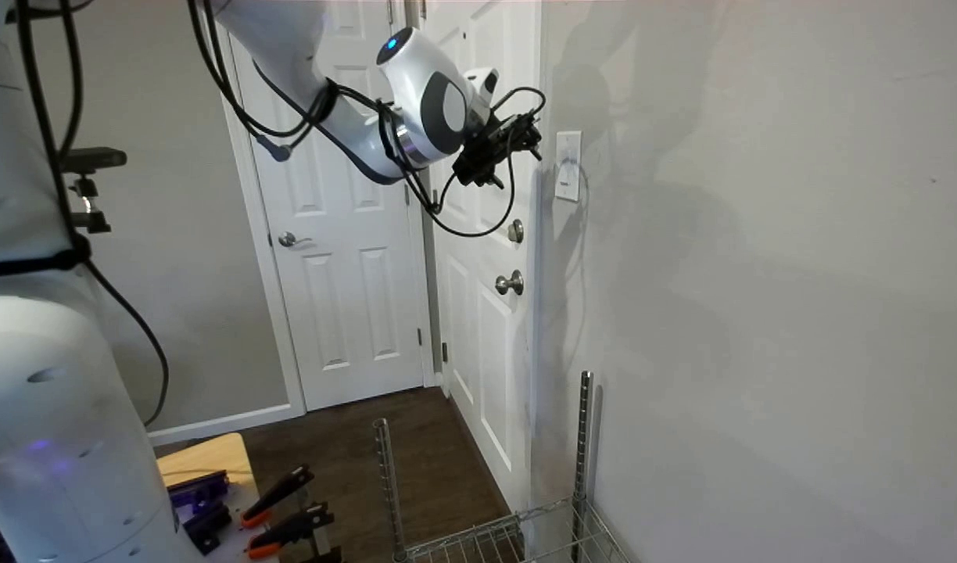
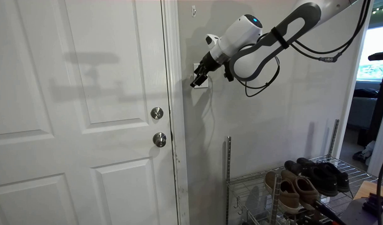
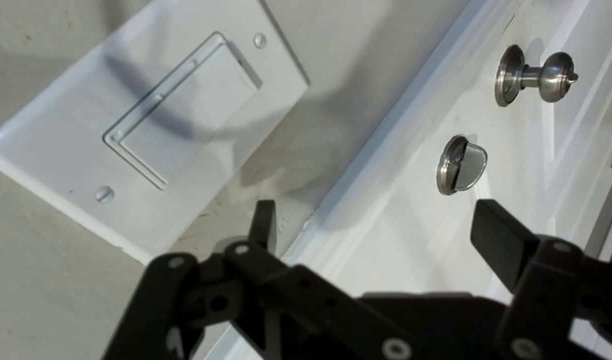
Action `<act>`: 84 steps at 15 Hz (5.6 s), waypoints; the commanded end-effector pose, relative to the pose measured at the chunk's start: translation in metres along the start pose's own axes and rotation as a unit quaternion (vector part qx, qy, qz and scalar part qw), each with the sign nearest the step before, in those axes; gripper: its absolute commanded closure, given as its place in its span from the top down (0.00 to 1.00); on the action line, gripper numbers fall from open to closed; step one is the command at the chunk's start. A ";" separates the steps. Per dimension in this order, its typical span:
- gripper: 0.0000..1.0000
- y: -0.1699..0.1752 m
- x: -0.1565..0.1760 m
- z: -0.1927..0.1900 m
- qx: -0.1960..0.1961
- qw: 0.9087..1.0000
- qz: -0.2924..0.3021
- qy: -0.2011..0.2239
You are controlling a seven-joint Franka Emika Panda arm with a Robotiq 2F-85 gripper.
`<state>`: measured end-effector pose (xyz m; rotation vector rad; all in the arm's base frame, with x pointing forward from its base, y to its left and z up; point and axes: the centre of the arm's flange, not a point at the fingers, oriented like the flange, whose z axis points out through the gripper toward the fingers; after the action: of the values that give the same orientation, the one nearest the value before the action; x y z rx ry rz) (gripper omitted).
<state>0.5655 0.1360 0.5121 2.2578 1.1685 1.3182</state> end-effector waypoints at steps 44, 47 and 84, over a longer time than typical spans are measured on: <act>1.00 0.007 -0.018 0.023 0.002 0.999 0.001 -0.035; 1.00 0.005 -0.019 0.023 0.002 0.999 0.001 -0.036; 1.00 -0.003 -0.036 0.034 0.017 0.999 0.012 -0.042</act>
<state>0.5822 0.1161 0.4702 2.3341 1.1475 1.2086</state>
